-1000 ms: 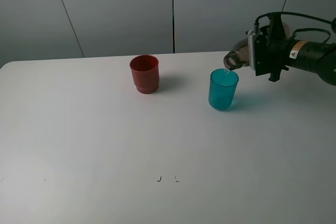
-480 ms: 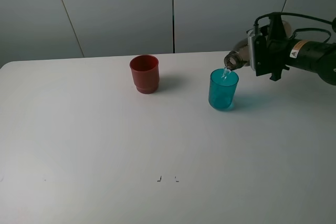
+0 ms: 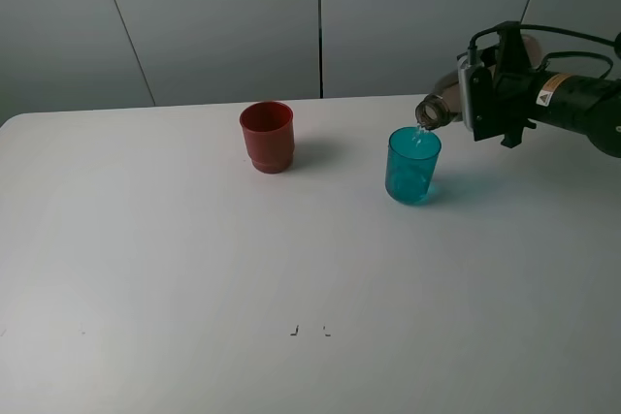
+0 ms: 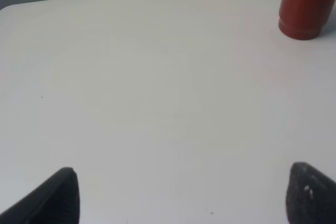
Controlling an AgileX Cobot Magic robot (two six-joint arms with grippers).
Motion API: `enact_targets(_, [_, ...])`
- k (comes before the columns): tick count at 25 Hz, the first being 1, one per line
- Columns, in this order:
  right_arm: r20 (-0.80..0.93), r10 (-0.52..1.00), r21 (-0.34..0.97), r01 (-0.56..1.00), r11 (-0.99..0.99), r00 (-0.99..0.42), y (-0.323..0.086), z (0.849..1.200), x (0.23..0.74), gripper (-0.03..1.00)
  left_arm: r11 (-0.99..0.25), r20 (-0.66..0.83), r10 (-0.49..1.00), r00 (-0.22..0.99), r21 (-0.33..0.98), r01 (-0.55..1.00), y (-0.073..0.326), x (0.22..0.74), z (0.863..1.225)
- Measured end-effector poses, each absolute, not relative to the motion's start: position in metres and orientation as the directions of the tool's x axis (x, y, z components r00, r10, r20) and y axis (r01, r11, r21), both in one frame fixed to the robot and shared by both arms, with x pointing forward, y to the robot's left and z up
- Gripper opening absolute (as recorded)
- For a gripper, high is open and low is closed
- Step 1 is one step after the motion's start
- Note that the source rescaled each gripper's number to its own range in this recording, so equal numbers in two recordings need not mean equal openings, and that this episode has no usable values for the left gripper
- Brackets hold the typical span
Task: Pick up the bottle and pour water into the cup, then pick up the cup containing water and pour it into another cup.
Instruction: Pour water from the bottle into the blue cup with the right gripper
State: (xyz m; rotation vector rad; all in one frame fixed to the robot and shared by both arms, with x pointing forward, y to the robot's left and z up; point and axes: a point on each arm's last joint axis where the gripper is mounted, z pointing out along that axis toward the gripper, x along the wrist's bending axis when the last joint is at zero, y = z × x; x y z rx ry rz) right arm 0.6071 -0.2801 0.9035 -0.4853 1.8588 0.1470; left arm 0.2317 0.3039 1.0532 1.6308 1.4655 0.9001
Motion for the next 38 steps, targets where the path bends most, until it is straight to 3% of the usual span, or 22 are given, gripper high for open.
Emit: enact_targets(38, [-0.916,-0.358,-0.256,-0.422,0.87,-0.18,-0.2799,0.9098,0.6125,0.0,-0.067,0.024,0.995,0.099,0.883,0.465,0.3039,0.2317,1.0532])
